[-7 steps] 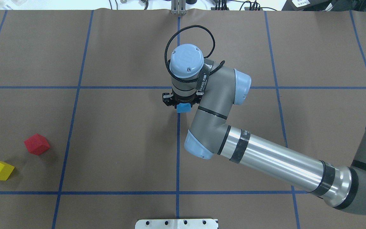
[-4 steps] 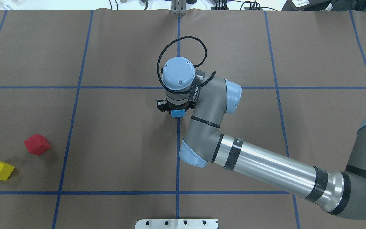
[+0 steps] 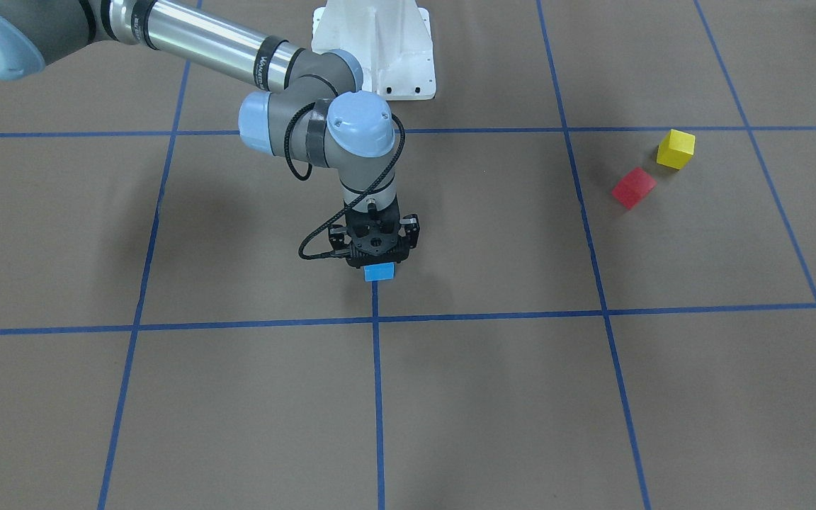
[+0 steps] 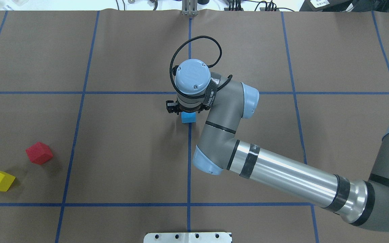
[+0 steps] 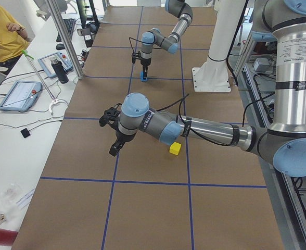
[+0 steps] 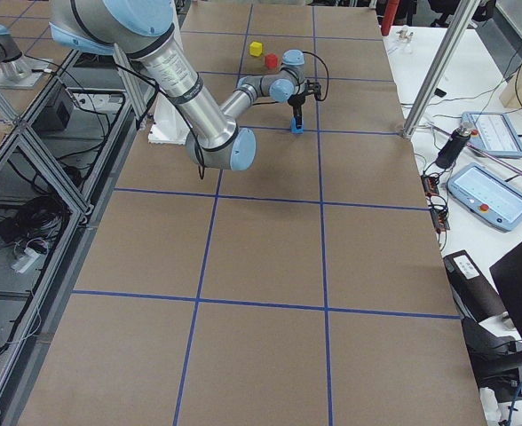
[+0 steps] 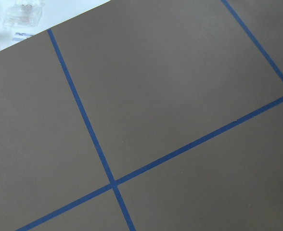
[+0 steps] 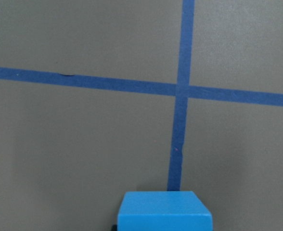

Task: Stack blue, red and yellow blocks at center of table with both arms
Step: 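Carry the blue cube to the table center and set it down, then open the right gripper and withdraw the right arm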

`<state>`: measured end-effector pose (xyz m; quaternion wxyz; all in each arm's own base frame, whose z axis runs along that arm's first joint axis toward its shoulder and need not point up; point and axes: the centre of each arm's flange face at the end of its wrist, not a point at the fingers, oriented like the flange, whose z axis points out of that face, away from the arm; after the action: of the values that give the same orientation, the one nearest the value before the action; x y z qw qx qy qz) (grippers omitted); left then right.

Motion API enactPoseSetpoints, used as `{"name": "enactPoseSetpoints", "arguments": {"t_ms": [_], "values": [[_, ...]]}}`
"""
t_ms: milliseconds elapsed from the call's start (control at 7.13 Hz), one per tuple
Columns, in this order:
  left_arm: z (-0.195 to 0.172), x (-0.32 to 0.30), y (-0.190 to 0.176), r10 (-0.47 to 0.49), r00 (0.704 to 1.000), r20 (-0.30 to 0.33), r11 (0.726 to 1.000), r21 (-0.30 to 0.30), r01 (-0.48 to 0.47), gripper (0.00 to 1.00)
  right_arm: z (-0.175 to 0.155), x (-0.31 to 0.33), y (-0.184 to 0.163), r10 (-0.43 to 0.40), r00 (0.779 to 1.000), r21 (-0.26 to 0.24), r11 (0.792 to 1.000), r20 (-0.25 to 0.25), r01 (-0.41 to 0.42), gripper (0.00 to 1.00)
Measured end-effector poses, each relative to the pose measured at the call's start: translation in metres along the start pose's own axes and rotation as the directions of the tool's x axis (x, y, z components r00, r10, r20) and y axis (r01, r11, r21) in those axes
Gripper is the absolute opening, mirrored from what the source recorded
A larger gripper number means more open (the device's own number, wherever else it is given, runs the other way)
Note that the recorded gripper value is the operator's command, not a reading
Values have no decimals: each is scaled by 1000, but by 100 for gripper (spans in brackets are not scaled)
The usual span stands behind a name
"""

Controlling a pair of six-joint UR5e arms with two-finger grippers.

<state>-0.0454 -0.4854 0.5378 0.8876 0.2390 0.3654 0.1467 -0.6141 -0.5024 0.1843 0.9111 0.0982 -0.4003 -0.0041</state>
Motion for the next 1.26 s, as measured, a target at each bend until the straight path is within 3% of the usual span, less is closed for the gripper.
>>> {"name": "enactPoseSetpoints", "arguments": {"t_ms": [281,421,561,842,982,1262], "values": [[-1,1,-3,5,1000,0,1000,5,-5,100,-62,44,-58,25,999,39,999,43,-27,100],[-2,3,-5,17,1000,-1,1000,15,-17,100,-91,94,-85,-7,998,60,998,55,4,100],[0,10,-7,42,999,-20,999,31,-41,100,-113,160,-105,-76,996,79,994,44,72,100],[29,48,-16,75,990,-117,997,15,-73,100,-136,299,-129,-195,981,73,978,-5,195,100],[48,74,-19,59,985,-160,998,-1,-60,100,-146,369,-133,-259,965,56,964,-25,260,100],[85,138,-21,102,963,-249,995,7,-103,100,-174,499,-128,-376,927,24,926,-13,376,100]]}}
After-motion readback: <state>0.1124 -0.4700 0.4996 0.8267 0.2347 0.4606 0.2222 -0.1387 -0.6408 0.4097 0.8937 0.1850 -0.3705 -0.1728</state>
